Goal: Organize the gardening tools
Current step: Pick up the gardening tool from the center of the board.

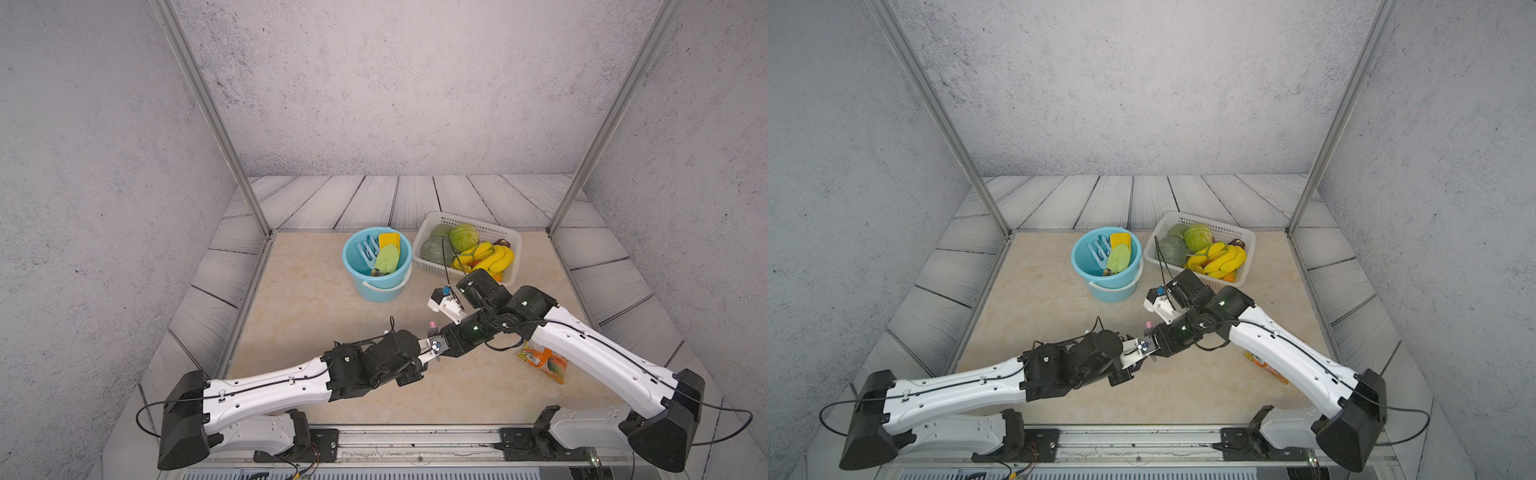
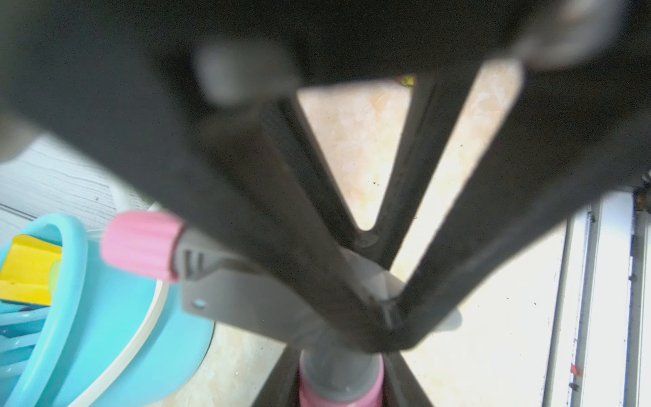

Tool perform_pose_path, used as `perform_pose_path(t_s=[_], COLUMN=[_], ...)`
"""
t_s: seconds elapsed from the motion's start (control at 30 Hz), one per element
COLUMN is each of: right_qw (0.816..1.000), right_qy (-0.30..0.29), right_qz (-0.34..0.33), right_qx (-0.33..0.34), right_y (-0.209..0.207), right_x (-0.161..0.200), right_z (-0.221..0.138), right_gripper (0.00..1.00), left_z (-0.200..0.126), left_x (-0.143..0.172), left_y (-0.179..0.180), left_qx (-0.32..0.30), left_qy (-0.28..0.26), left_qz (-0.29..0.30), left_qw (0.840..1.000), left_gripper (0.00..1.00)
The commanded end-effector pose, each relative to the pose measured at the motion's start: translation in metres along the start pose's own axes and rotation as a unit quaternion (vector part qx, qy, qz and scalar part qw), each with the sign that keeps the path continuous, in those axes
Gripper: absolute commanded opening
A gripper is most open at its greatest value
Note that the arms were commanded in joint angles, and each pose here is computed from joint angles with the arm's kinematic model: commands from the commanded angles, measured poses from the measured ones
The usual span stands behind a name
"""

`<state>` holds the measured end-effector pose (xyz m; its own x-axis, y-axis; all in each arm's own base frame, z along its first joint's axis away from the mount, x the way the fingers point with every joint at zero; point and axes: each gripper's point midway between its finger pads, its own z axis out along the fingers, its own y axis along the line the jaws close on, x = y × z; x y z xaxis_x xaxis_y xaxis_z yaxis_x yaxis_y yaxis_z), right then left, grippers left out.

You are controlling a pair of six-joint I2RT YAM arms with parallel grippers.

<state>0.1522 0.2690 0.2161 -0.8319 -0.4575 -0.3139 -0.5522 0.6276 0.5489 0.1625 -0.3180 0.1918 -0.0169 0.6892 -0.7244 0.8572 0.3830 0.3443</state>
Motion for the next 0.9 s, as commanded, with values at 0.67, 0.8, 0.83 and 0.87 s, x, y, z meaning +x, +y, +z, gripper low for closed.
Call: perform_pose_path(t_s=[0.67, 0.8, 0.83, 0.87], right_qw=[0.975, 0.971, 0.97, 0.968], right_qy=[-0.213, -0.229, -0.233, -0.238], right_qz=[0.031, 0.025, 0.024, 0.024], right_qx=[0.044, 0.058, 0.063, 0.068], right_y=[-0.047, -0.058, -0.062, -0.066], right_x=[-0.041, -0.044, -0.044, -0.045], right_z=[-0.032, -0.028, -0.027, -0.025], right_gripper=[0.5, 0.5, 0.5, 0.5], left_z=[-0.031, -0.034, -0.034, -0.034], left_x=[0.049, 0.056, 0.058, 0.061], left_y=[0.11, 0.116, 0.117, 0.119], left_qx=[-0.296, -0.326, -0.334, -0.344], left_qy=[-0.065, -0.068, -0.068, -0.067], left_qz=[-0.237, -0.246, -0.247, -0.246], left_qw=[0.923, 0.91, 0.907, 0.904], left_gripper=[0.0, 0.0, 0.0, 0.0])
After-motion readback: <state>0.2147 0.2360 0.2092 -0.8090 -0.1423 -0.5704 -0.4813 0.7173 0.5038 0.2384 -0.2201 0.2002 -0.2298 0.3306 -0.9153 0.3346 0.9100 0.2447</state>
